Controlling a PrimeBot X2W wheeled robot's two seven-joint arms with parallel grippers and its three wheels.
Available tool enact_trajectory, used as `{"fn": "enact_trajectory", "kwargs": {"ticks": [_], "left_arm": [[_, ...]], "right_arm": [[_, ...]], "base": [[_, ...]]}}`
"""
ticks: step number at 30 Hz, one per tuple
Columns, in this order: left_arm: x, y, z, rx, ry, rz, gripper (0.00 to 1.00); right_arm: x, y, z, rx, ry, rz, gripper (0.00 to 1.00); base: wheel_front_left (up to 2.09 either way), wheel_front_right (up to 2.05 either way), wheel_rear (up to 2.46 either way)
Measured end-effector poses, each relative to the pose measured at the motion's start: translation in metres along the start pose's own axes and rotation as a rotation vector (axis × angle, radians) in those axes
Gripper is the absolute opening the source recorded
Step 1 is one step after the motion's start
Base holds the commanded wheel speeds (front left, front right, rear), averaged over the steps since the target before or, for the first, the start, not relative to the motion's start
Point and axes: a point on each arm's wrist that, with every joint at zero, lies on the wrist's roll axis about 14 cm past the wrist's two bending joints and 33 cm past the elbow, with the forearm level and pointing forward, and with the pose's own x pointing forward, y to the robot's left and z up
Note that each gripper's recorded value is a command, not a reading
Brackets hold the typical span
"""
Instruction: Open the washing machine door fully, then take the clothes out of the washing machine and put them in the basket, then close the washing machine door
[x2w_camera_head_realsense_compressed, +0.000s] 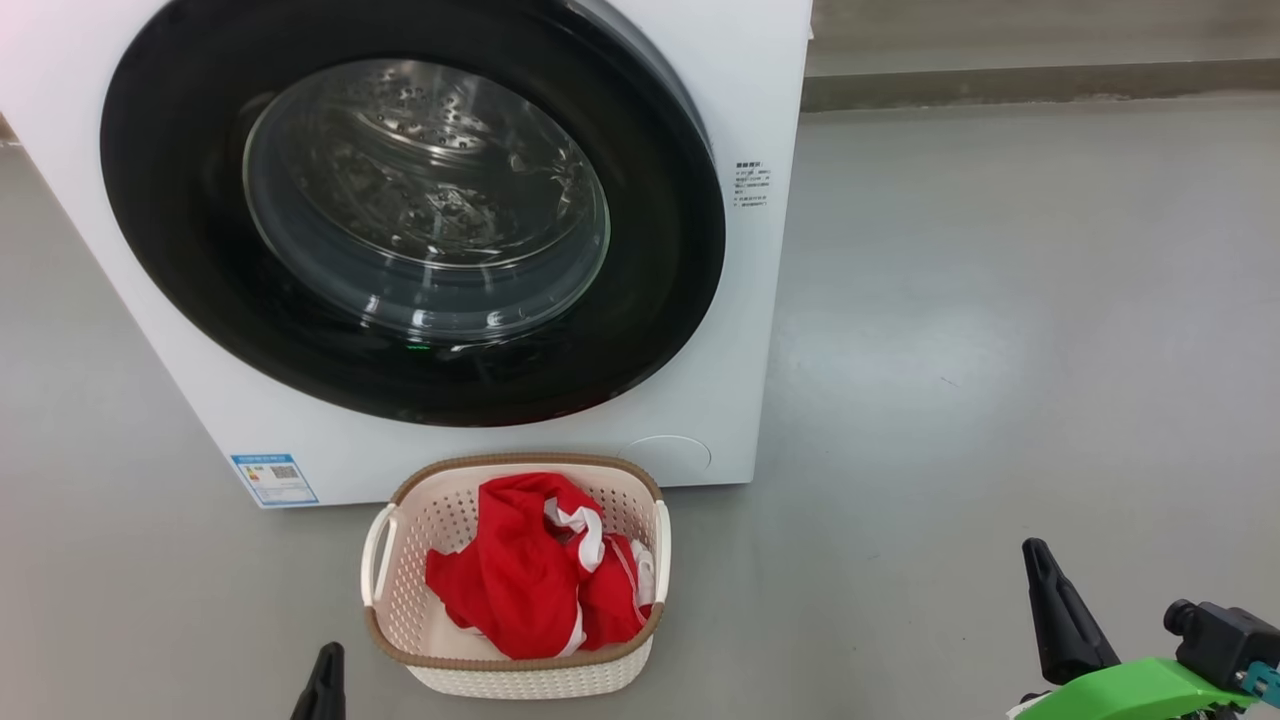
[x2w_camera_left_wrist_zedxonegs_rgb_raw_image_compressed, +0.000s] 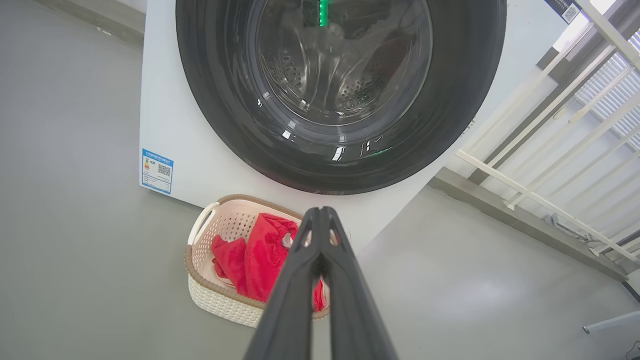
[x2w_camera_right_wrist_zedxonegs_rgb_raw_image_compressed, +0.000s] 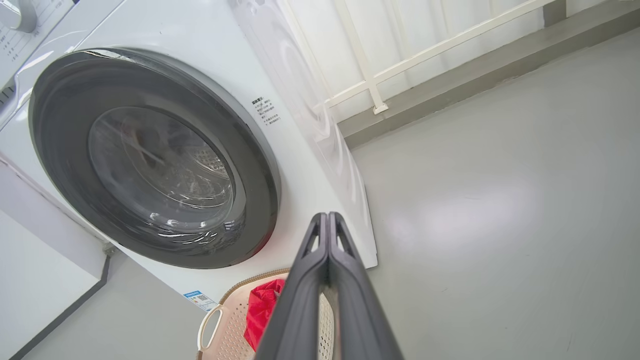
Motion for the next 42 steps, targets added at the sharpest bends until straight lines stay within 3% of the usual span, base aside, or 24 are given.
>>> {"fn": "enact_trajectory", "kwargs": {"ticks": [42], "left_arm": [[0.019,0.001,0.003,-0.464,0.035,0.026,0.0]], "right_arm": [[0.013,-0.006,0.001,0.444,0.034,-0.045,0.0]], "base": [[0.0,0.0,0.0]]}}
